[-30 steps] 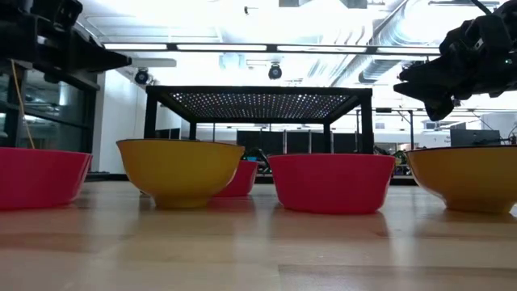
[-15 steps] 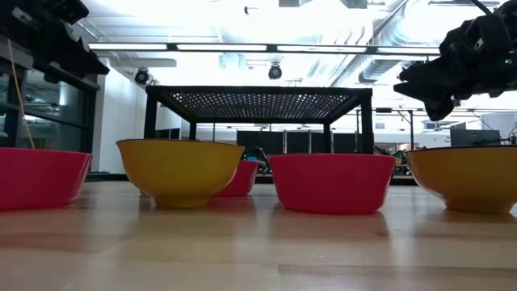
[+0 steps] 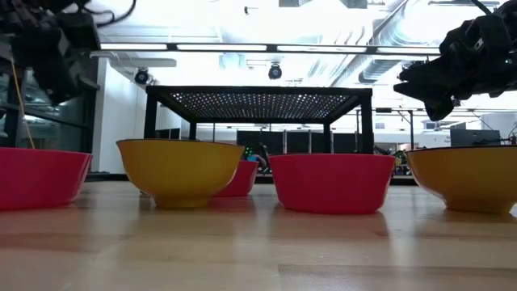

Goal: Pick & Place Mini bowls
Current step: Put the bottom left red bowl on the shelf

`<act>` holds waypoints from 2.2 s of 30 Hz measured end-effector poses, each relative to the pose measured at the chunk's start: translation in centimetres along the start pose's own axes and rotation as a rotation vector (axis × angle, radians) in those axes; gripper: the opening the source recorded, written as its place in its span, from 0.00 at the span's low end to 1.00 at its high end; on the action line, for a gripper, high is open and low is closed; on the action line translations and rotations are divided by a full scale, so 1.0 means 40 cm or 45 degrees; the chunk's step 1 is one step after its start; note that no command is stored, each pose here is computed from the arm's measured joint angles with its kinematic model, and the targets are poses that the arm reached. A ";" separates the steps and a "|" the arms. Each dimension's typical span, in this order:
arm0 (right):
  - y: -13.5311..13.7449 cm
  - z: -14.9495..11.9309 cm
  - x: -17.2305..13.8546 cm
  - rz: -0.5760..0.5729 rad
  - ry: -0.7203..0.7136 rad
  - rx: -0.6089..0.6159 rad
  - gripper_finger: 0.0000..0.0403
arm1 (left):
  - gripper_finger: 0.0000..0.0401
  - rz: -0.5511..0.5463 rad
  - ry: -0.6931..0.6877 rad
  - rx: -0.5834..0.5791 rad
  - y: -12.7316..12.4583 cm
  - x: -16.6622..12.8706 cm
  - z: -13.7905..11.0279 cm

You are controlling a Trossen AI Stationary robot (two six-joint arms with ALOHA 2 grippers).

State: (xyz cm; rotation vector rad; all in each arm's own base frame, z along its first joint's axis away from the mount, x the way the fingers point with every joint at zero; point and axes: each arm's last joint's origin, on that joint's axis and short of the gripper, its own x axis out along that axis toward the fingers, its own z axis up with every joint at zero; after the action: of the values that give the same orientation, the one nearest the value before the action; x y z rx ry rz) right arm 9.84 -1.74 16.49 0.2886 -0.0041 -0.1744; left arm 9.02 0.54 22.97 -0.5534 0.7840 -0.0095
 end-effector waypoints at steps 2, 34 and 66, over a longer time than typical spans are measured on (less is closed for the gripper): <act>0.000 0.000 0.000 0.000 0.000 0.000 0.34 | 0.18 -0.004 0.097 -0.057 0.003 0.009 -0.007; 0.000 0.001 0.000 0.001 -0.005 0.000 0.34 | 0.18 0.317 0.322 -0.345 -0.162 0.181 -0.028; 0.000 0.001 0.000 0.002 -0.005 0.000 0.34 | 0.18 0.532 0.540 -0.143 -0.201 0.188 0.008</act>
State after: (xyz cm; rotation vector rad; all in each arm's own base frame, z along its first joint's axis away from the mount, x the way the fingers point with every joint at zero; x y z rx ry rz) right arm 9.85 -1.74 16.52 0.2884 -0.0085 -0.1736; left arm 16.15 -7.79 21.99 -0.4899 1.3097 0.3127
